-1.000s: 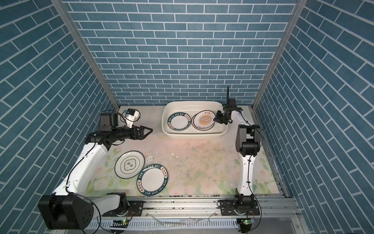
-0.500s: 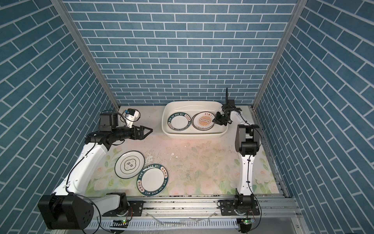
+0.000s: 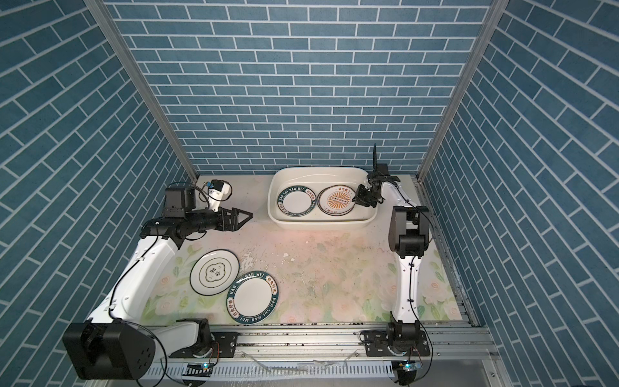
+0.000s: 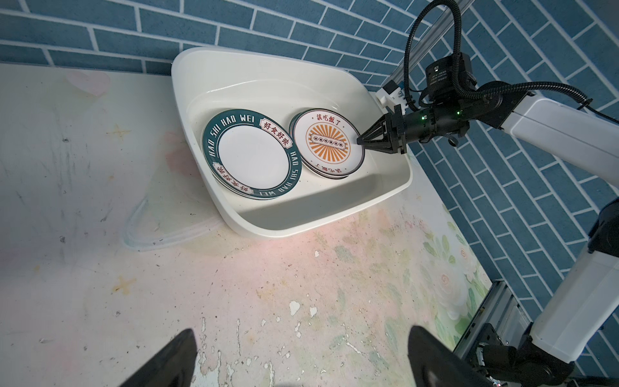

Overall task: Place the plates into the plastic bin on the countertop
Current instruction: Place the plate in the plastic bin.

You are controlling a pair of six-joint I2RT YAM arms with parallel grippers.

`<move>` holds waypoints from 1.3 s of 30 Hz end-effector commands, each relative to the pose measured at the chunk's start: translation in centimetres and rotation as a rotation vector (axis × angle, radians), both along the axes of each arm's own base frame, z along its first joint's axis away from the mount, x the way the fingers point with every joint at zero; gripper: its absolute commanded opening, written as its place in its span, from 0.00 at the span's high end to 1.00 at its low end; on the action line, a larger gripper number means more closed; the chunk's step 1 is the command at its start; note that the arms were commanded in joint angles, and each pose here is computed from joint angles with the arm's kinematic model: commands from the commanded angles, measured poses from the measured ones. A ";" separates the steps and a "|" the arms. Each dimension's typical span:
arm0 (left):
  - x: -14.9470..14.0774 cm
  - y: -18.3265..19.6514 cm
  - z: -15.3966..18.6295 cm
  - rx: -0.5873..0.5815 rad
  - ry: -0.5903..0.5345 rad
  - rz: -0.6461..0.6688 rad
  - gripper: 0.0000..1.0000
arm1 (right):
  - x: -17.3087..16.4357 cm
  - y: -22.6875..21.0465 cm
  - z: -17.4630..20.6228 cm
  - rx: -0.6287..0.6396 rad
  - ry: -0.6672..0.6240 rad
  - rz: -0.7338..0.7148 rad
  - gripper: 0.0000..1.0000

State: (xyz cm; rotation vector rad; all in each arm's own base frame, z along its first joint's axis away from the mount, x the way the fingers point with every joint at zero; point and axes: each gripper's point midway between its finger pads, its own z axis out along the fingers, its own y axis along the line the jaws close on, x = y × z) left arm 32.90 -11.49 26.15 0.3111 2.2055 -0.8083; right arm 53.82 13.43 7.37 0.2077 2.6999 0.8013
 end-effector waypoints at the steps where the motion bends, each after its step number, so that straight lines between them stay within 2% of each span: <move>1: -0.3 0.0 0.2 -0.014 -0.009 -0.004 0.00 | -0.1 0.3 -0.3 -0.019 0.004 0.037 0.78; 17: -0.4 -0.3 -0.2 -0.061 0.018 0.010 0.01 | 0.0 0.0 0.8 -0.056 -0.003 0.029 0.76; 22: -0.4 0.5 -0.7 -0.039 0.044 0.061 0.00 | 0.3 -0.3 4.8 -0.072 -0.104 0.016 0.76; 26: -0.9 0.9 -1.9 -0.017 0.098 0.085 0.00 | -0.5 -0.1 11.2 -0.104 -0.239 0.022 0.76; 29: -1.6 0.9 -2.4 -0.017 0.136 0.087 0.00 | -2.4 0.4 15.3 -0.126 -0.315 0.034 0.76; 32: -1.8 1.3 -3.0 -0.015 0.174 0.129 0.00 | -5.7 2.0 18.0 -0.125 -0.363 0.070 0.75; 39: -1.8 1.6 -5.3 -0.032 0.241 0.181 0.00 | -17.5 7.6 19.7 -0.064 -0.358 0.226 0.70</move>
